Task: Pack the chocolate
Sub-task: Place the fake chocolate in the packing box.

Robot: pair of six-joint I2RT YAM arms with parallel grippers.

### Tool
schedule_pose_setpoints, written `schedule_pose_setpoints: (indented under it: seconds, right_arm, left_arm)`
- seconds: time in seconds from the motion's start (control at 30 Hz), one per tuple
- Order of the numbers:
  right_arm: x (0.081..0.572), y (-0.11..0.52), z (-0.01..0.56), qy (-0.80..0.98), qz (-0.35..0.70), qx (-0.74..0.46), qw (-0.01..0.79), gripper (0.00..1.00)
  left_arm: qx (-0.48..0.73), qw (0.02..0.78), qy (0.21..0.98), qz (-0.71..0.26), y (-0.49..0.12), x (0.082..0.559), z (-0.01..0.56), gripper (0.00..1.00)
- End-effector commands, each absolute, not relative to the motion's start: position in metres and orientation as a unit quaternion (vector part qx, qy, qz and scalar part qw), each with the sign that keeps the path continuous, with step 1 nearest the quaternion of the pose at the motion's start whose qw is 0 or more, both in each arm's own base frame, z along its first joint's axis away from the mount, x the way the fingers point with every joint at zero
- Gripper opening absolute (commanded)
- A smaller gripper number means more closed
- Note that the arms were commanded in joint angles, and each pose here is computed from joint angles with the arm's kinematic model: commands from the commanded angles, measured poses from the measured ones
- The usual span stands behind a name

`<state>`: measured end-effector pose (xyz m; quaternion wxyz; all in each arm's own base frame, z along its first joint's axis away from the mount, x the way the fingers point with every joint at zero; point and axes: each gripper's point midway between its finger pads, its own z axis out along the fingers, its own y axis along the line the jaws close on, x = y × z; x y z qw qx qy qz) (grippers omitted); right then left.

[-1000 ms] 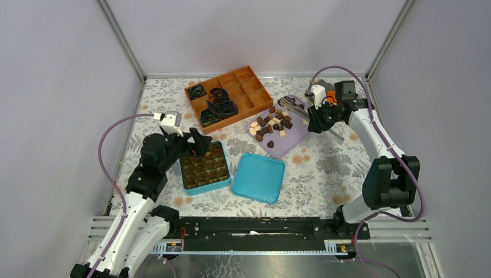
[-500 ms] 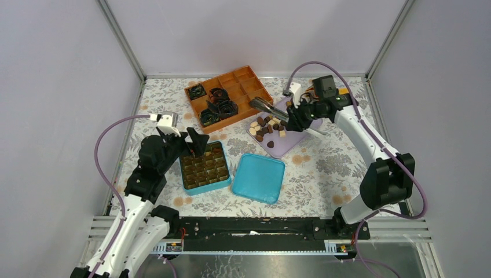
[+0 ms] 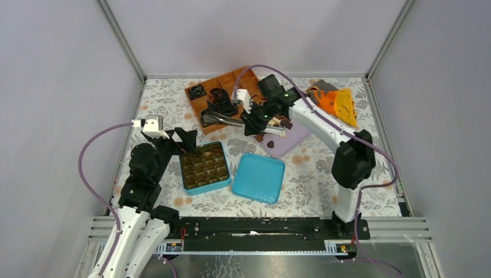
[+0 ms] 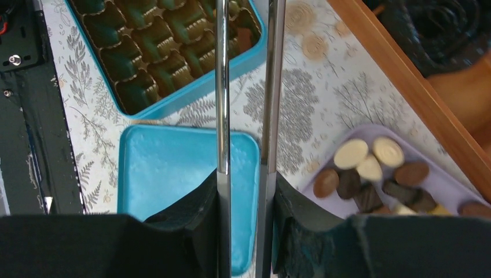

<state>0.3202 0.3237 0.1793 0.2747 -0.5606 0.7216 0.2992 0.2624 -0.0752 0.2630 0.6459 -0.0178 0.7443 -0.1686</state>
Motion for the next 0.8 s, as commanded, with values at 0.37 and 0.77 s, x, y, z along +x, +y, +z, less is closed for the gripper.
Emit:
schedule_pose_setpoints:
  seconds: [0.37, 0.77]
  right_arm:
    - [0.271, 0.424, 0.146, 0.689, 0.275, -0.631, 0.229, 0.00]
    - [0.266, 0.439, 0.109, 0.701, 0.228, -0.645, 0.203, 0.04]
  left_arm:
    - [-0.078, 0.709, 0.690, -0.122, -0.040, 0.255, 0.294, 0.99]
    - [-0.075, 0.711, 0.687, -0.127, -0.042, 0.254, 0.296, 0.99]
